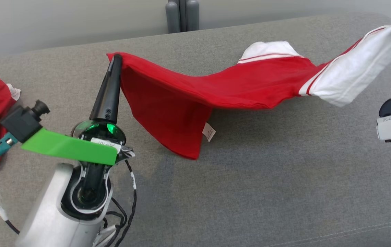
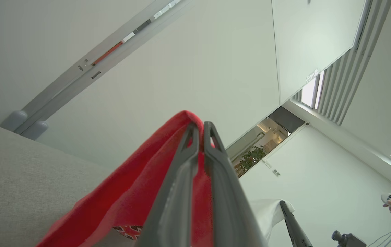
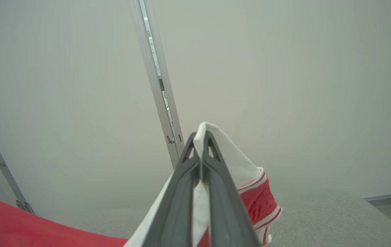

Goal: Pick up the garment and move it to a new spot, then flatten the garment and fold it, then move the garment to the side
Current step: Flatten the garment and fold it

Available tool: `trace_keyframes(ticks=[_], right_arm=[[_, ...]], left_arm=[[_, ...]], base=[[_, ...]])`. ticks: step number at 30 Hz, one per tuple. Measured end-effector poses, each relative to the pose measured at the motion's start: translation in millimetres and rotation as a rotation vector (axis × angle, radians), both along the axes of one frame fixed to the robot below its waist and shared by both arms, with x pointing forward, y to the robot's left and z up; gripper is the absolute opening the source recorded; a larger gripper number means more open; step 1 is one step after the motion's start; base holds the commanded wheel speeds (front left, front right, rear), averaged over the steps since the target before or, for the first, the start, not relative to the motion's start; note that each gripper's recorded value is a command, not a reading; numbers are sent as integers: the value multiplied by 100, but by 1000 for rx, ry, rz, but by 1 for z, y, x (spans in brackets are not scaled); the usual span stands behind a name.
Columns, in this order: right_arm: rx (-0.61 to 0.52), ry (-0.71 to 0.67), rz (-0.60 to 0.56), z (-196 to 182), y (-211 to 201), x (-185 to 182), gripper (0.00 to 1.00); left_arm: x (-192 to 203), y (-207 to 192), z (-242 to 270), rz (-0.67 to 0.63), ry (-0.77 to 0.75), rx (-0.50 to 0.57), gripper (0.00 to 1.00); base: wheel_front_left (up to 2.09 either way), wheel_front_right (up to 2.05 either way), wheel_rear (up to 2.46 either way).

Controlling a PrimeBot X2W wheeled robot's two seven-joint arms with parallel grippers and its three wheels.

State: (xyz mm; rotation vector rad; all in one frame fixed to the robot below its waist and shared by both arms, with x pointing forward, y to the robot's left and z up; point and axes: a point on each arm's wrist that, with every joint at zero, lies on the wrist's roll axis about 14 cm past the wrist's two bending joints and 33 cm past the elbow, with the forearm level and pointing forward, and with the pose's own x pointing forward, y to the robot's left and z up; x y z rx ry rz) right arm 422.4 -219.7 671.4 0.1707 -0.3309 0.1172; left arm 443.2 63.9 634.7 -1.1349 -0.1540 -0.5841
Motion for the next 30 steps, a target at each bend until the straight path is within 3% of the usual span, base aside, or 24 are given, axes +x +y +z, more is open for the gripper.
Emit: trace_keyframes(ticks=[4,7,11,14,17,20,24,27,30], right_arm=[[-97,-33,-8,15,8,8,0],[-91,-12,28,14,19,28,0],[-111,26,57,10,28,72,0],[-68,65,71,1,31,112,0],[-43,76,65,-2,33,151,0],[-25,60,51,-2,35,185,0],[-26,-117,15,38,33,215,0],[-27,-307,-4,82,31,222,0],[-48,-399,-8,102,32,226,0]], left_arm=[[11,-5,11,-19,-24,37,0],[30,-5,8,-9,-4,66,0],[69,0,6,22,38,56,0],[105,5,-6,58,55,161,0],[145,22,-11,134,84,134,0],[176,25,-10,168,32,204,0],[211,38,11,259,-87,193,0],[226,44,38,308,-211,184,0],[230,48,58,342,-307,180,0]], base=[[0,0,0],[0,0,0],[0,0,0],[0,0,0],[0,0,0],[0,0,0],[0,0,0],[0,0,0],[0,0,0]])
